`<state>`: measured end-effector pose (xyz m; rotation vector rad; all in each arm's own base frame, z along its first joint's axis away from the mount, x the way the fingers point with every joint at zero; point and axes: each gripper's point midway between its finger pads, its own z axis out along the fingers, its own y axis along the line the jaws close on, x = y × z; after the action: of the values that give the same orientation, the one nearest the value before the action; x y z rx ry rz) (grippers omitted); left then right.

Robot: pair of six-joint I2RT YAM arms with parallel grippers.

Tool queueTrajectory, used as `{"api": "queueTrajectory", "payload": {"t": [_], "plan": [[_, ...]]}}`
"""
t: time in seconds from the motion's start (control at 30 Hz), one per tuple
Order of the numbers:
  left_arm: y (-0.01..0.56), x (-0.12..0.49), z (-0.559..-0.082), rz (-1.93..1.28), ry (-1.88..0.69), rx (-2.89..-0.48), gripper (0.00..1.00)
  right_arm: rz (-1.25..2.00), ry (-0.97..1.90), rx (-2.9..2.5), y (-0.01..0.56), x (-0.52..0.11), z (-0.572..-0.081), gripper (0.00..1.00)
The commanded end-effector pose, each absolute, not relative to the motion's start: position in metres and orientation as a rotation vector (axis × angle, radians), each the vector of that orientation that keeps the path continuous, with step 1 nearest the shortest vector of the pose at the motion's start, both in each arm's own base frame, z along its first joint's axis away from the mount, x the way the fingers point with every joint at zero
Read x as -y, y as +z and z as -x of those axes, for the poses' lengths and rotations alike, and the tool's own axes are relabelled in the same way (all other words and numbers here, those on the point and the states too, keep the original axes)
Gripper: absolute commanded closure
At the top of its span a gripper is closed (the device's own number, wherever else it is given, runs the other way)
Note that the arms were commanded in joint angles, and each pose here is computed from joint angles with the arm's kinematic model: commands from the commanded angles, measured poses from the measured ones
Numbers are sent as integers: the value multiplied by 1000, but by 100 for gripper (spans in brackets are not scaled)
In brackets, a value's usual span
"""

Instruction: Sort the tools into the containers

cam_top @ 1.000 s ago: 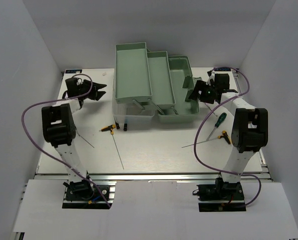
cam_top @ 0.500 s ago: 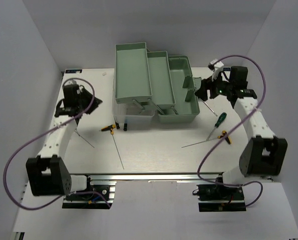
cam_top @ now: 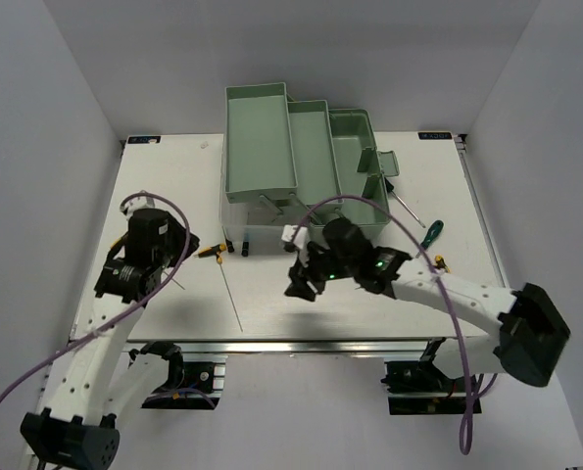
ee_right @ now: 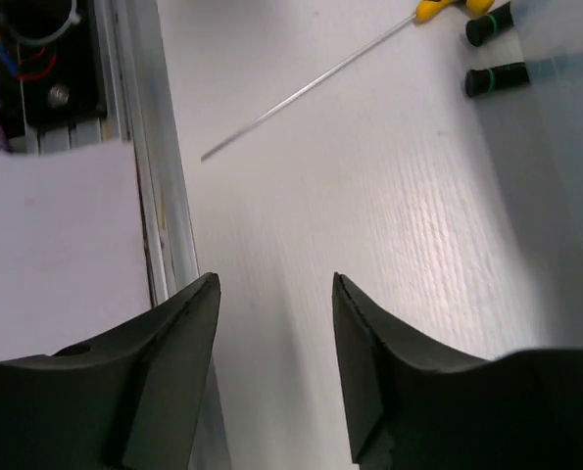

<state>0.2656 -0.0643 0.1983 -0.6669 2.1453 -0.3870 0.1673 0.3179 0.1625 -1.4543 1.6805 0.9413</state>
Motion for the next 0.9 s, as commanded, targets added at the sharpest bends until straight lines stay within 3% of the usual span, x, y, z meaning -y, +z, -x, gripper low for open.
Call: {"api": "queueTrajectory", "payload": {"t": [0.0, 0.1, 0.23, 0.4, 0.5, 0.7, 0.87], "plan": [[222, 40, -242, 691, -279, -2092, 55, 966, 906, -1837, 187, -368, -201, 44], [225, 34, -227, 663, -264, -2071, 48, 840, 938, -2064, 165, -400, -202, 37], [224, 35, -217, 642, -310, -2034, 48, 656, 853, -2243, 132, -427, -223, 38], [241, 32, -195, 637, -363, -1958, 48, 578, 784, -2080, 155, -466, -249, 42], [247, 28, -181, 637, -379, -1914, 48, 543, 731, -2147, 129, -472, -253, 44], [248, 17, -160, 632, -334, -1909, 46, 584, 700, -2131, 105, -488, -246, 47], [237, 27, -160, 581, -388, -1913, 46, 864, 599, -1883, 117, -493, -232, 51]]}}
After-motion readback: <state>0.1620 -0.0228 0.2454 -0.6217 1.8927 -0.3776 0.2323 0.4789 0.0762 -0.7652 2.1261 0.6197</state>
